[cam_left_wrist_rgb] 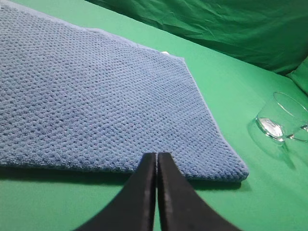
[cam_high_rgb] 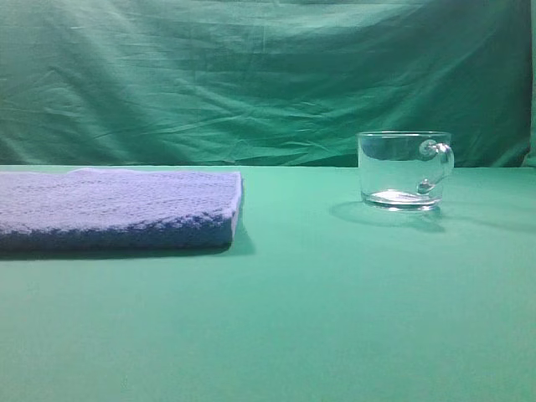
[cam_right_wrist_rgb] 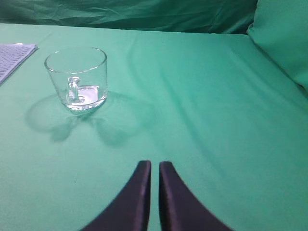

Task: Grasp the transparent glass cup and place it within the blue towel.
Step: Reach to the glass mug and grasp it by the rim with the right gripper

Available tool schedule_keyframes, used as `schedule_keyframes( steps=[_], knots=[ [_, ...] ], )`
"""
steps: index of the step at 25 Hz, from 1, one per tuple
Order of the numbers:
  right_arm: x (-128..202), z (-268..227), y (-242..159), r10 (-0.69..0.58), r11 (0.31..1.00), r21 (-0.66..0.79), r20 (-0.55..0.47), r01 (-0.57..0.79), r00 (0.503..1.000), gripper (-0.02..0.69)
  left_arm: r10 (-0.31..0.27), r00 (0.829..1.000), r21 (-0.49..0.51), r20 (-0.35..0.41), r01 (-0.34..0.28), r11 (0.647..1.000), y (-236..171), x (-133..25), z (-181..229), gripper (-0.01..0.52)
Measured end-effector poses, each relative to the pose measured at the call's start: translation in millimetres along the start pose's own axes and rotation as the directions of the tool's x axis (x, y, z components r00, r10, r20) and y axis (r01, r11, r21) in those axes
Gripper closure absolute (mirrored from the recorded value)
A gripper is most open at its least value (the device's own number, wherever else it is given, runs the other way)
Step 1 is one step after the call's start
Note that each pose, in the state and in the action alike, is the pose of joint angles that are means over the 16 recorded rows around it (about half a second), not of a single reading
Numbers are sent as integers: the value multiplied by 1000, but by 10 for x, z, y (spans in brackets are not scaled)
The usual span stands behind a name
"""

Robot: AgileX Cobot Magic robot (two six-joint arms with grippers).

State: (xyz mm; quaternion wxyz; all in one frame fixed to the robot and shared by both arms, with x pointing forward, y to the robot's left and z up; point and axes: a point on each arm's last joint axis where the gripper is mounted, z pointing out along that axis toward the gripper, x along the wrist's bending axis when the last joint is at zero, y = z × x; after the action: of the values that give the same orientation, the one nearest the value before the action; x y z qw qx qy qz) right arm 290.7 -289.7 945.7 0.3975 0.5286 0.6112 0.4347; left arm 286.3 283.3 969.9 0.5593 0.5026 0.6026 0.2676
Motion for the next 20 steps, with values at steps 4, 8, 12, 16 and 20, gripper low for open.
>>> schedule_keyframes(
  steps=[4,8,12,16,20],
  knots=[
    [0,0,0,0,1000,0,0,0,1000,618,0,1000,0,0,0,1000,0,0,0,514],
    [0,0,0,0,1000,0,0,0,1000,618,0,1000,0,0,0,1000,0,0,0,514],
    [0,0,0,0,1000,0,0,0,1000,618,0,1000,0,0,0,1000,0,0,0,514],
    [0,0,0,0,1000,0,0,0,1000,618,0,1000,0,0,0,1000,0,0,0,514],
    [0,0,0,0,1000,0,0,0,1000,618,0,1000,0,0,0,1000,0,0,0,514]
  ],
)
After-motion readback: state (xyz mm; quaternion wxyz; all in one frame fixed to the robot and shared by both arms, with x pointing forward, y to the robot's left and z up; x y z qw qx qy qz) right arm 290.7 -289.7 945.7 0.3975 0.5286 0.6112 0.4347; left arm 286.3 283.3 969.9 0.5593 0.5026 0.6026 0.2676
